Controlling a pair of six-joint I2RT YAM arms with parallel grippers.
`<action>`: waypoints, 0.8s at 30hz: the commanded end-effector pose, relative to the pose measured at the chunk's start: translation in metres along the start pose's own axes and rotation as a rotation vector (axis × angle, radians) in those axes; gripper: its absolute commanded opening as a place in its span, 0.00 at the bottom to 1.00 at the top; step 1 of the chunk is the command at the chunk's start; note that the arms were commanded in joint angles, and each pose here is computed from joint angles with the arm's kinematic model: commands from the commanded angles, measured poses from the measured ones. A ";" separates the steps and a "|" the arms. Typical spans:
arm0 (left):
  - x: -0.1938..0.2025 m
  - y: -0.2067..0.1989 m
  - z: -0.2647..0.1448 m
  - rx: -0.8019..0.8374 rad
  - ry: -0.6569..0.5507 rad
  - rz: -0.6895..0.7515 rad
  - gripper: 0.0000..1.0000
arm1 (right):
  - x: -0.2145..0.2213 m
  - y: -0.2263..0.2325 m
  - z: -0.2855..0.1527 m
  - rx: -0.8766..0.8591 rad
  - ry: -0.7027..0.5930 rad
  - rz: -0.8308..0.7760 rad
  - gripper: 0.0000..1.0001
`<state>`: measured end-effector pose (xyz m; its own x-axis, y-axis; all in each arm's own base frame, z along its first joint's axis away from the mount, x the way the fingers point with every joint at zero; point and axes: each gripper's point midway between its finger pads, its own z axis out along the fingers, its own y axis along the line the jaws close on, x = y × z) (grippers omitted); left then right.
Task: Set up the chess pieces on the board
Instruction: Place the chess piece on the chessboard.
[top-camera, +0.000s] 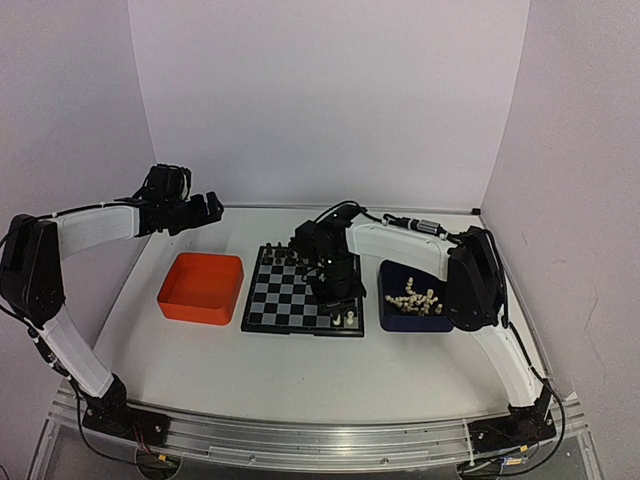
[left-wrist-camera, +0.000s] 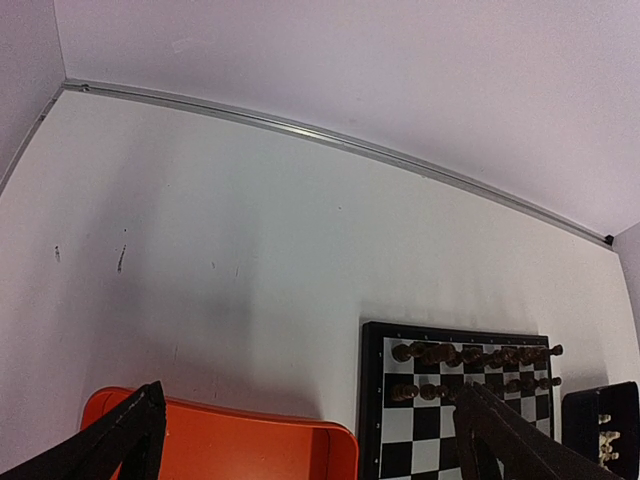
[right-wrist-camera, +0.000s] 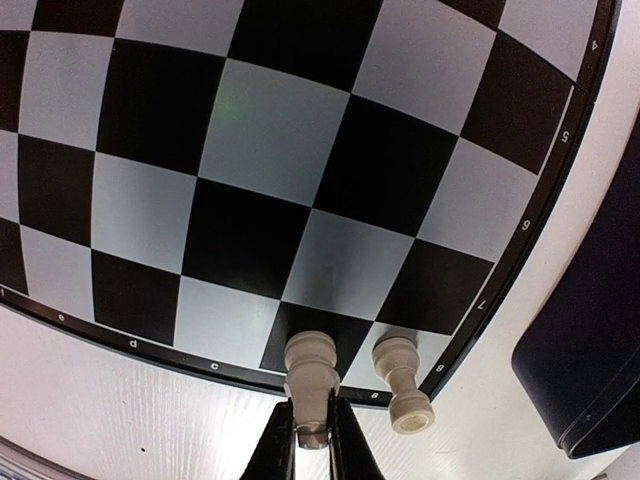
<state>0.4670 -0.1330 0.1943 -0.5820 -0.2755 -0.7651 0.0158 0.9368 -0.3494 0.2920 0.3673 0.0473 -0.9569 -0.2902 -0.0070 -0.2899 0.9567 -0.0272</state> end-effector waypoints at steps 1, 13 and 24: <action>-0.015 -0.004 -0.015 0.006 -0.046 0.013 1.00 | 0.003 -0.002 0.003 0.016 0.013 0.007 0.12; -0.016 -0.006 -0.012 0.017 -0.045 0.014 1.00 | 0.000 -0.003 -0.009 0.010 -0.019 0.003 0.24; -0.023 -0.011 -0.015 0.035 -0.068 0.011 1.00 | -0.013 -0.005 -0.079 -0.047 -0.186 -0.025 0.42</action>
<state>0.4671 -0.1332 0.1945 -0.5818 -0.2753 -0.7653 0.0171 0.9366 -0.3499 0.2952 0.3664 0.0536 -0.9525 -0.3031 -0.0294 -0.3022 0.9527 -0.0336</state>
